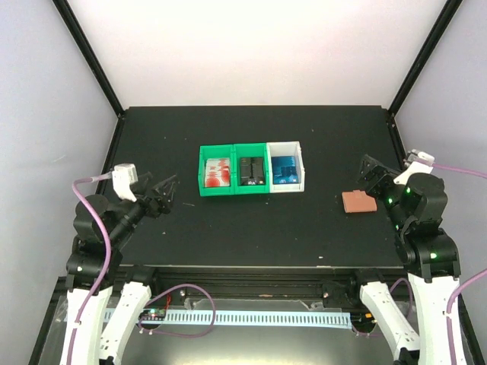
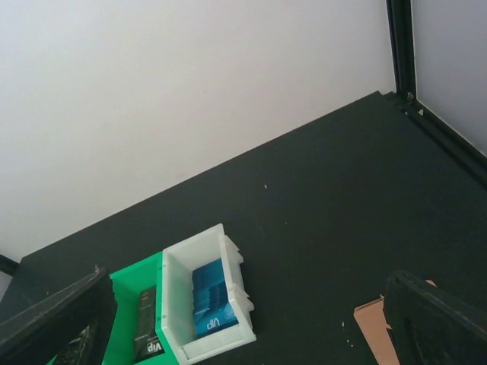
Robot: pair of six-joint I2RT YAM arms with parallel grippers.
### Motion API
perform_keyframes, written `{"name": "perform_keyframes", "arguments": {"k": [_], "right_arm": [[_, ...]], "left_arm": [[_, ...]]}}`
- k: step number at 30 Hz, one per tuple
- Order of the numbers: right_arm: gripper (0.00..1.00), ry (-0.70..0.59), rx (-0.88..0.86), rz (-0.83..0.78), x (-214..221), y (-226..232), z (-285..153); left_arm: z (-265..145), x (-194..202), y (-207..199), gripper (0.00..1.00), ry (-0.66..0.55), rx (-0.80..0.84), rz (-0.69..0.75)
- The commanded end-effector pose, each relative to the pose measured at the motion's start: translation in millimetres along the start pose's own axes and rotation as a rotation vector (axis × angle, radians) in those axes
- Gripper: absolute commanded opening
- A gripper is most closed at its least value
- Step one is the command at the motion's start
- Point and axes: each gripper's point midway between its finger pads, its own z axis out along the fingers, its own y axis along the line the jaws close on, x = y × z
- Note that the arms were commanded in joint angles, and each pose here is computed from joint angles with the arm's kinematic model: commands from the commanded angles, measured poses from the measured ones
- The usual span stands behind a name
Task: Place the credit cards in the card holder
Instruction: Move the card holder to the center of the board.
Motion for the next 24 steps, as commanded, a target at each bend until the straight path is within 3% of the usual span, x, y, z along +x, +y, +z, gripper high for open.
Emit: {"name": "perform_keyframes", "arguments": {"k": [1,4,9,14,24], "right_arm": [[0.97,0.033,-0.034,0.022,6.7,2.4,9.2],[0.99,0.055,-0.022,0.019,12.5,-1.8,18.2],[1.00,0.103,0.011,0.041,30.3,-12.2,48.2],[1.00,0.167,0.267,0.087,71.8,-68.2,99.4],[1.00,0.386,0.640,0.161,151.6,-156.5,157.3]], "left_arm": [[5.2,-6.8,3.4,0.98,-0.038,0.001,-0.075],[10.3,-0.8,13.1,0.99,-0.032,-0.031,-0.109],[25.1,21.0,0.4,0.99,0.023,0.107,-0.079],[33.3,40.9,-9.4,0.99,0.071,0.215,-0.065],[33.1,49.2,-14.4,0.99,0.089,0.249,-0.040]]}}
